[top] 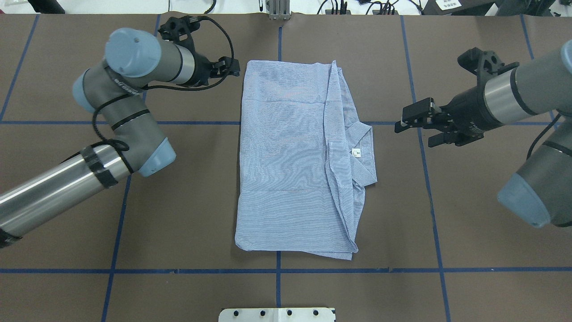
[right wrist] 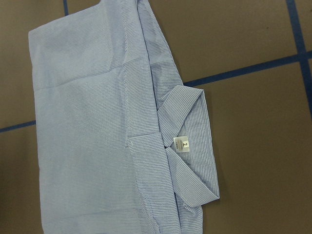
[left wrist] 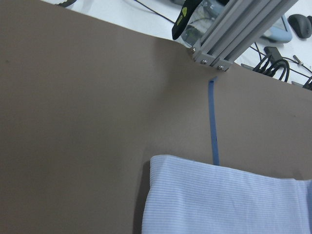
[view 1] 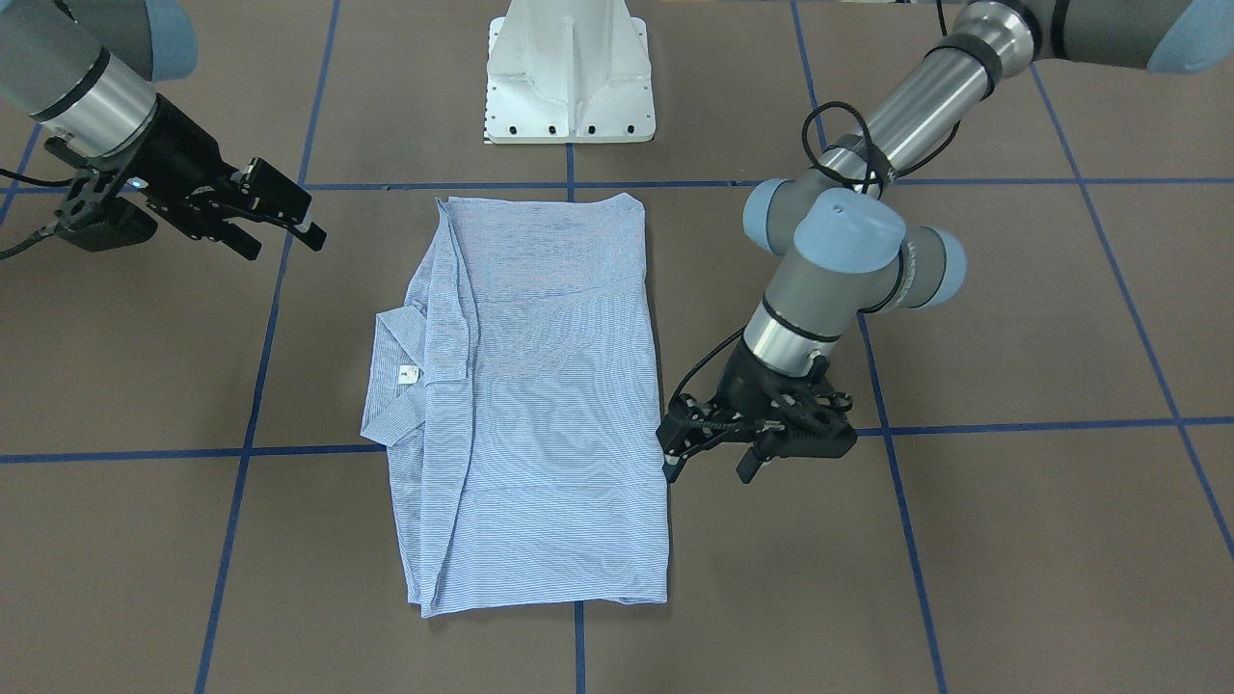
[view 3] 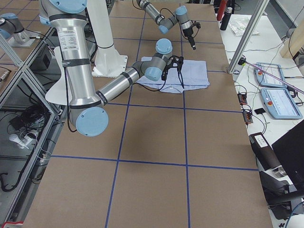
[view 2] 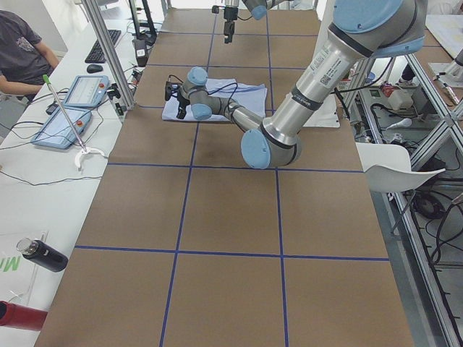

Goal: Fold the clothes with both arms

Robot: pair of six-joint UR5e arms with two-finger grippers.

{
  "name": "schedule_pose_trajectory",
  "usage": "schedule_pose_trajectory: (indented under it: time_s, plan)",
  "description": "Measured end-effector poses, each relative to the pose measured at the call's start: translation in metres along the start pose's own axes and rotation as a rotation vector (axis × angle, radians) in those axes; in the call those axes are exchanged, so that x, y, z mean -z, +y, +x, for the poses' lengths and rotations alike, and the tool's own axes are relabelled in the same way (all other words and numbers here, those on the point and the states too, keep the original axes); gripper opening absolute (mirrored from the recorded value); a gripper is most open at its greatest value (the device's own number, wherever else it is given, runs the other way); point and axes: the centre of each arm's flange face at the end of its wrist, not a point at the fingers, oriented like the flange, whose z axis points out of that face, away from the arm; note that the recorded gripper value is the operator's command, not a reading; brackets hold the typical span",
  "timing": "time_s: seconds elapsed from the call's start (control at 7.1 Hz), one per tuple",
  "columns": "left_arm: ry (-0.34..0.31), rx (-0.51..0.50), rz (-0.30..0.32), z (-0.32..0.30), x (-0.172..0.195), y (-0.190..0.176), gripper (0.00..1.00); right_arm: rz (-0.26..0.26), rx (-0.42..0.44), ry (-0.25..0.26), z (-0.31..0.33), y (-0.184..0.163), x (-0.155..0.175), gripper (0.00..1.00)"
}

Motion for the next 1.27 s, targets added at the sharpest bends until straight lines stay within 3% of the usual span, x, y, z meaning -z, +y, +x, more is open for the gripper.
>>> schedule_pose_trajectory:
  time_s: [0.14, 0.28, 0.42, 0.84, 0.99, 1.27]
  plan:
    - [0.000, 0.002, -0.033, -0.018, 0.034, 0.016, 1.00, 0.006, 0.041, 0.034, -0.007, 0.011, -0.022, 1.00]
    - [-0.007, 0.006, -0.058, -0.024, 0.061, 0.027, 1.00, 0.042, 0.093, 0.104, -0.015, 0.027, -0.053, 1.00]
    - [-0.015, 0.009, -0.072, -0.023, 0.080, 0.034, 1.00, 0.080, 0.154, 0.194, -0.037, 0.042, -0.088, 1.00]
    - [-0.009, 0.009, -0.093, -0.021, 0.108, 0.045, 1.00, 0.080, 0.386, 0.445, -0.096, 0.086, -0.163, 1.00]
    - [-0.003, 0.010, -0.102, -0.021, 0.111, 0.046, 1.00, 0.073, 0.458, 0.489, -0.096, 0.105, -0.184, 1.00]
    - [-0.003, 0.013, -0.111, -0.022, 0.111, 0.049, 1.00, 0.043, 0.522, 0.525, -0.090, 0.130, -0.206, 1.00]
